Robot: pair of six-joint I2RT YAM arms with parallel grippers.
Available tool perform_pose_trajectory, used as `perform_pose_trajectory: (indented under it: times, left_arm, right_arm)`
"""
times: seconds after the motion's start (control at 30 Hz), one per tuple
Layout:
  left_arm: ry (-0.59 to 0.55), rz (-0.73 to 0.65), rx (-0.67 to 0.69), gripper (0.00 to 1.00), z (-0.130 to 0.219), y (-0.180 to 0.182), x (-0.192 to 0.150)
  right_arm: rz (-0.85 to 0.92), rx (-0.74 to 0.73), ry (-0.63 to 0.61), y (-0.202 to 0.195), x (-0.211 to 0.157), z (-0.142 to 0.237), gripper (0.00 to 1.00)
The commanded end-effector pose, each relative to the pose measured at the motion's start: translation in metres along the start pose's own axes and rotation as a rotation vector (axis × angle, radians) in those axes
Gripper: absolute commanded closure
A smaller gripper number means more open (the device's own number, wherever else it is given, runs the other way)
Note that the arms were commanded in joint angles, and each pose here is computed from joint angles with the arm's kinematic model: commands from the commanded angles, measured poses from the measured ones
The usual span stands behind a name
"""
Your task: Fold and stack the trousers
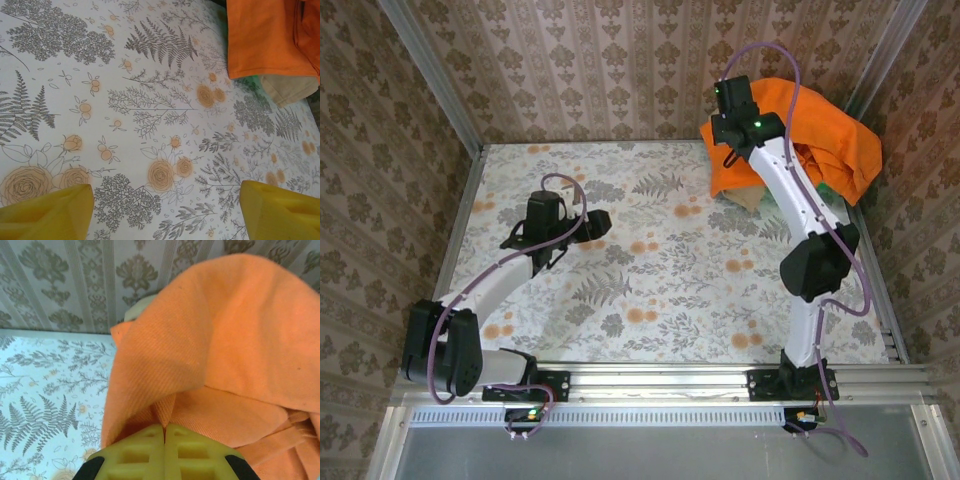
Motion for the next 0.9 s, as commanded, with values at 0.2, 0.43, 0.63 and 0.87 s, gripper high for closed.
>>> perform_pose_trajectory:
  times: [0.2,0.43,0.63,0.87]
  left_arm:
    - [-0.056,-0.044,-0.025,0.24,0.021,-0.023,0.014]
    - [-0.203,-0.013,0.014,0.24,0.063,-0.023,0.031]
    - [-0.313,0.043,0.060,0.24,0.100,-0.015,0.043]
    - [-0.421,0.139,0.139,0.22,0.131,0.007,0.039]
  right_arm:
    - [0.028,0.124,-0.279,0.015,0.035,0.139,1.00]
    - [0.094,0.496,-0.422,0.084,0.029,0.237,1.00]
    - [0.110,0.790,-0.442,0.157,0.016,0.293,1.00]
    - [0.099,1.000,-0.207,0.222,-0.037,0.278,0.37]
Point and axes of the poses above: each hand's point on the last joint's axis, 136 mm out from that joint toward the fingers, its own z axis back along the fingers, its own y axis along the line the jaws close on, x = y × z, the point moved 8 cm from there along z, back along the fingers, and after that the axes turned 15 degrees about z, right-handed, at the moved point
